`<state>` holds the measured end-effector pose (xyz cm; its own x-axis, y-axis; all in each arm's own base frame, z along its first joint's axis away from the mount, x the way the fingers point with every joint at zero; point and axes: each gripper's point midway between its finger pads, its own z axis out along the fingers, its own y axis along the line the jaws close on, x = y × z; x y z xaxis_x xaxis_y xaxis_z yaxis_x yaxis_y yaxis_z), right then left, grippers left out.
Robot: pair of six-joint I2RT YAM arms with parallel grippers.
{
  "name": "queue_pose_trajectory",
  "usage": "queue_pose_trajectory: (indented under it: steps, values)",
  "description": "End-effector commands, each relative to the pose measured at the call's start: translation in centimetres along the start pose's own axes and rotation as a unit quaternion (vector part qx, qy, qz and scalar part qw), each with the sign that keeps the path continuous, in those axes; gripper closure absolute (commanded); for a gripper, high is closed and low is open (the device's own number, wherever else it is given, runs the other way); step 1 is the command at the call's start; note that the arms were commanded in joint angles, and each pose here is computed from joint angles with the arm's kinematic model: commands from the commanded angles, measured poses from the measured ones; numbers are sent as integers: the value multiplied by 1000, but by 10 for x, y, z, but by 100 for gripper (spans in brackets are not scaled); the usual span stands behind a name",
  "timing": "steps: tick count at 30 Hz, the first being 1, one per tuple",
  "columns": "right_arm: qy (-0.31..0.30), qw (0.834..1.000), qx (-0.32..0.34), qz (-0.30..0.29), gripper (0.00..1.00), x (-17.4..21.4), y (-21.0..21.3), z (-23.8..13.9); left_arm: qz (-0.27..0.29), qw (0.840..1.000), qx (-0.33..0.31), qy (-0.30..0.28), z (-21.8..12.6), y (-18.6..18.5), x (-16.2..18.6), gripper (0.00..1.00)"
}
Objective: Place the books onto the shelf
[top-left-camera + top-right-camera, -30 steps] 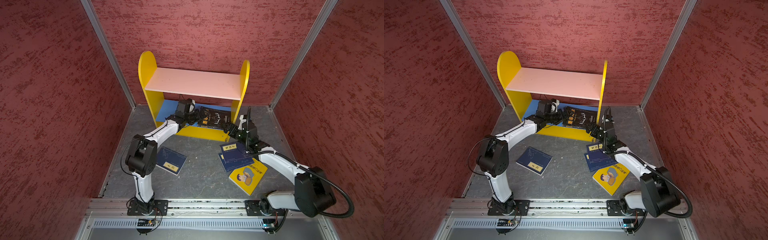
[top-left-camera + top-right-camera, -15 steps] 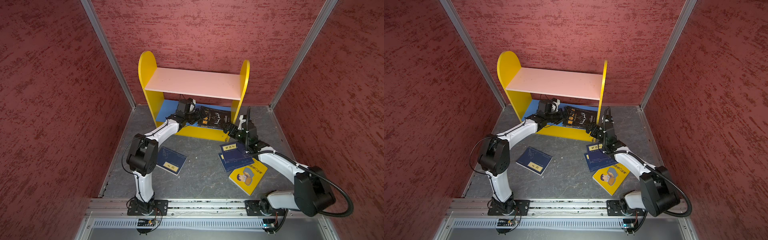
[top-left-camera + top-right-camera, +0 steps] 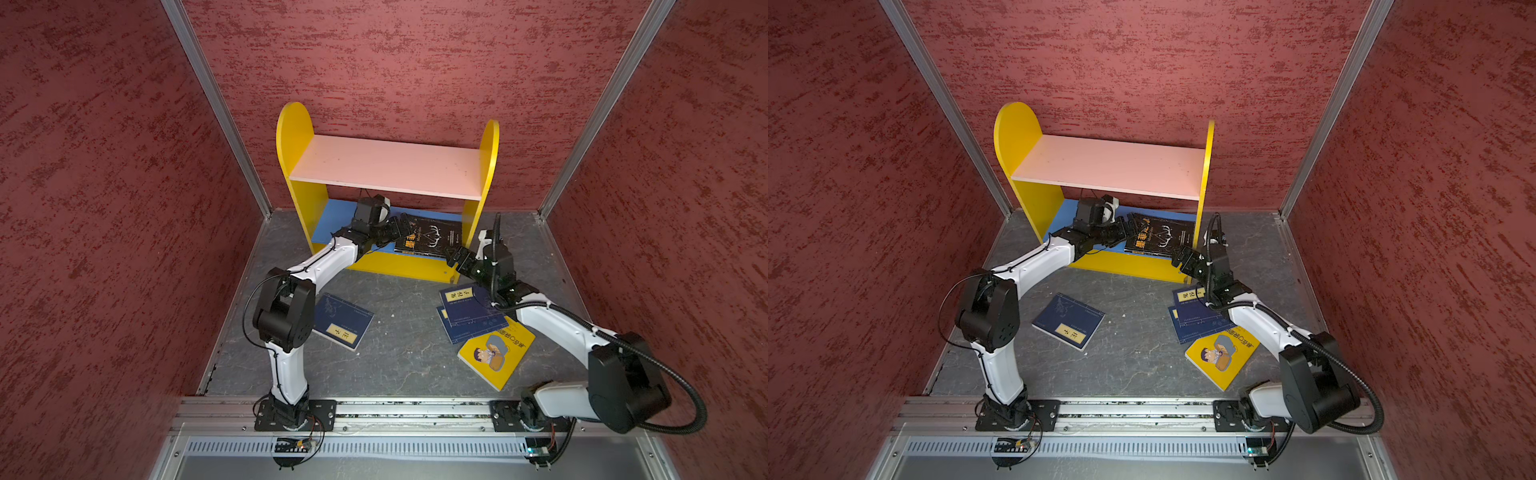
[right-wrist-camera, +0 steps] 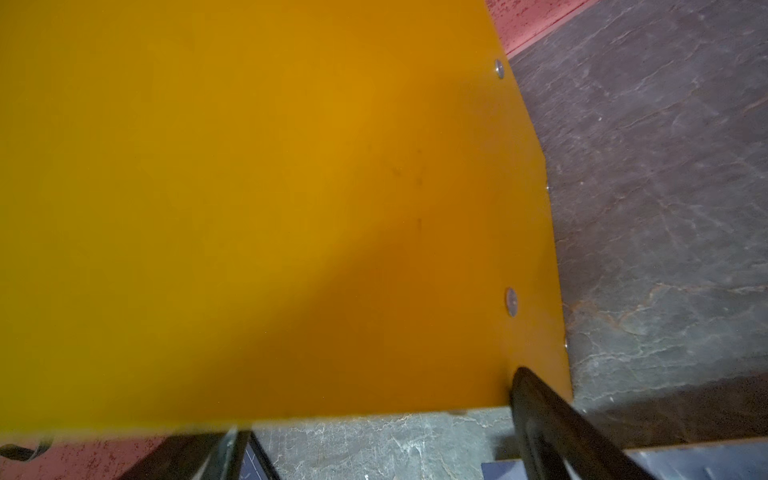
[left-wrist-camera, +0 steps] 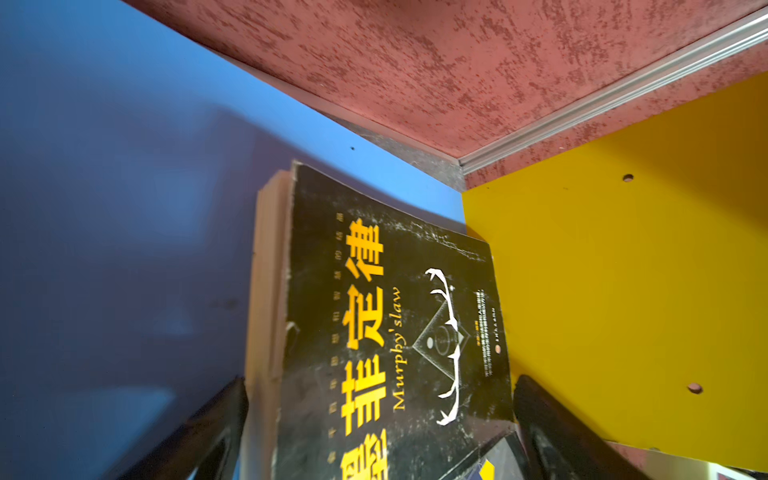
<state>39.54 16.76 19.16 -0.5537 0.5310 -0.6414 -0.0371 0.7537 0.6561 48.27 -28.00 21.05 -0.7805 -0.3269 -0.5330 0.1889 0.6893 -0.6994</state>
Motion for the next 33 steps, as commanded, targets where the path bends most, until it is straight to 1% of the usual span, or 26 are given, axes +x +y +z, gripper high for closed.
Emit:
queue_pose_trajectory:
  steps: [1, 4, 7, 13, 16, 19, 22, 25, 29, 33]
  values:
    - [-5, 1000, -8, -4, 4, -3, 8, -4, 35, 998, -33, -45, -34, 1, -25, 1]
    - [-2, 1000, -12, -6, 4, -2, 10, -6, 38, 997, -40, -51, -50, 7, -25, 1]
    - [-2, 1000, -12, -10, 4, -1, 10, -9, 53, 997, -11, -48, -66, -2, -14, 1]
    - [-13, 1000, 17, -16, 3, -1, -3, -28, 103, 994, 33, -7, -96, -21, 43, 1]
    - [-16, 999, 46, -12, 3, 3, -18, -40, 107, 992, 67, 14, -111, -30, 77, 1]
    - [-11, 997, 70, -9, 3, 12, -33, -49, 111, 991, 68, 24, -125, -31, 104, 1]
    - [12, 995, 104, -1, 2, 29, -59, -52, 94, 994, 43, 18, -132, -20, 126, 1]
    - [38, 990, 138, 10, 2, 45, -86, -55, 68, 997, 33, 22, -131, -7, 151, 1]
    - [37, 983, 180, 14, 2, 45, -114, -63, 47, 998, 11, 36, -125, 7, 184, 1]
    - [32, 977, 209, 12, 2, 35, -140, -68, 30, 998, 1, 47, -119, 13, 206, 1]
